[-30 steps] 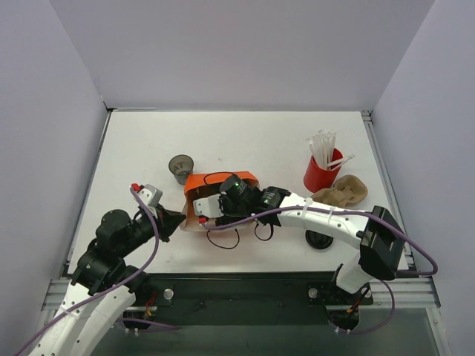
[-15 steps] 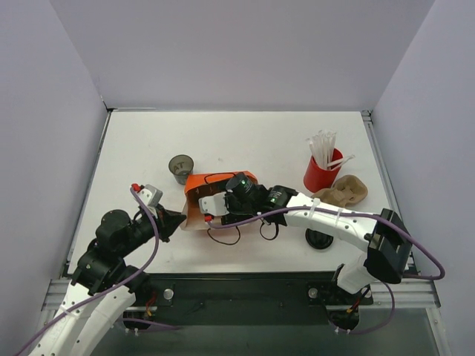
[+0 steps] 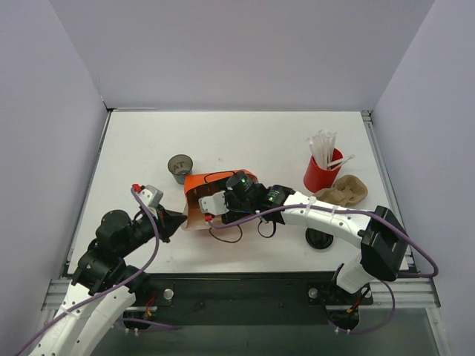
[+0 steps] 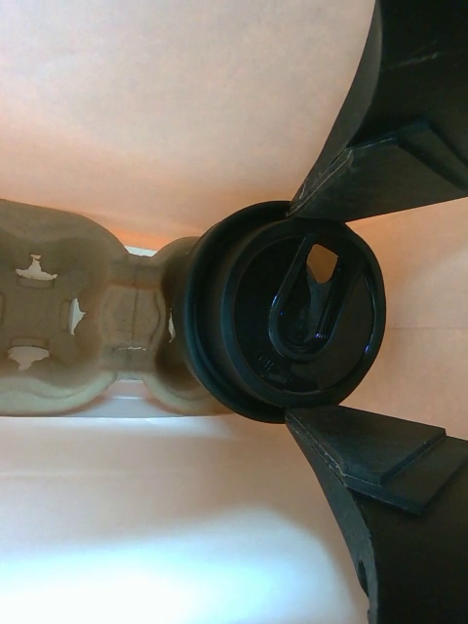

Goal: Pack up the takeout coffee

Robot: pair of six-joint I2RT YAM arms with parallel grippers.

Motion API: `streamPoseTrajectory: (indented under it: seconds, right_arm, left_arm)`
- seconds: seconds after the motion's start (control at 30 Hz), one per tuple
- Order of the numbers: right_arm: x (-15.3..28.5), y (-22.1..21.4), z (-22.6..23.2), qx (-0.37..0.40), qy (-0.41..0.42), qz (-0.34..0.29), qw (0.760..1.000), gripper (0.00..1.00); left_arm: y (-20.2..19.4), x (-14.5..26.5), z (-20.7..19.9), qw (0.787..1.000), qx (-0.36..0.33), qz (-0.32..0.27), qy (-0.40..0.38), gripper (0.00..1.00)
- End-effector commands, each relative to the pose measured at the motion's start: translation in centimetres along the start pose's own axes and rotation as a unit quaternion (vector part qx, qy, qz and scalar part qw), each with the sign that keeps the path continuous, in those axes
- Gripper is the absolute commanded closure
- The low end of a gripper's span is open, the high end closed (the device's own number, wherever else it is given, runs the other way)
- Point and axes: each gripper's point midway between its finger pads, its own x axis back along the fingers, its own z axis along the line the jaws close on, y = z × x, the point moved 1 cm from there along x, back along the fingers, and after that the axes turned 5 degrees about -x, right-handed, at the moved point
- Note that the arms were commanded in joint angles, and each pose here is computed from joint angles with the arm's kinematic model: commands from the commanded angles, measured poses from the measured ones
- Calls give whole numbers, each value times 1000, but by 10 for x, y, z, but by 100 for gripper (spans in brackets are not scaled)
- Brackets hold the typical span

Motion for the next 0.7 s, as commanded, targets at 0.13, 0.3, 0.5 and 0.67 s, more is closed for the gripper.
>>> streamPoseTrajectory:
  seconds: [0.13,0.3,0.5,0.67]
  right_arm:
    - [-4,1,2,10,14,-9,1000,54]
    - [-6,7,7,16,40,-24,999,54]
    - [-9,3,13,30,61,-11,998,54]
    - [-13,2,7,22,45,-15,999,53]
  left_arm:
    - [13,-1,-8,1000,-9,-19,-21,100]
    - [19,-3,-9,999,-9,-25,-23,100]
    - [22,-9,-8,999,-10,-27,-24,100]
    - [16,-10,-7,999,-14,-21,-25,100]
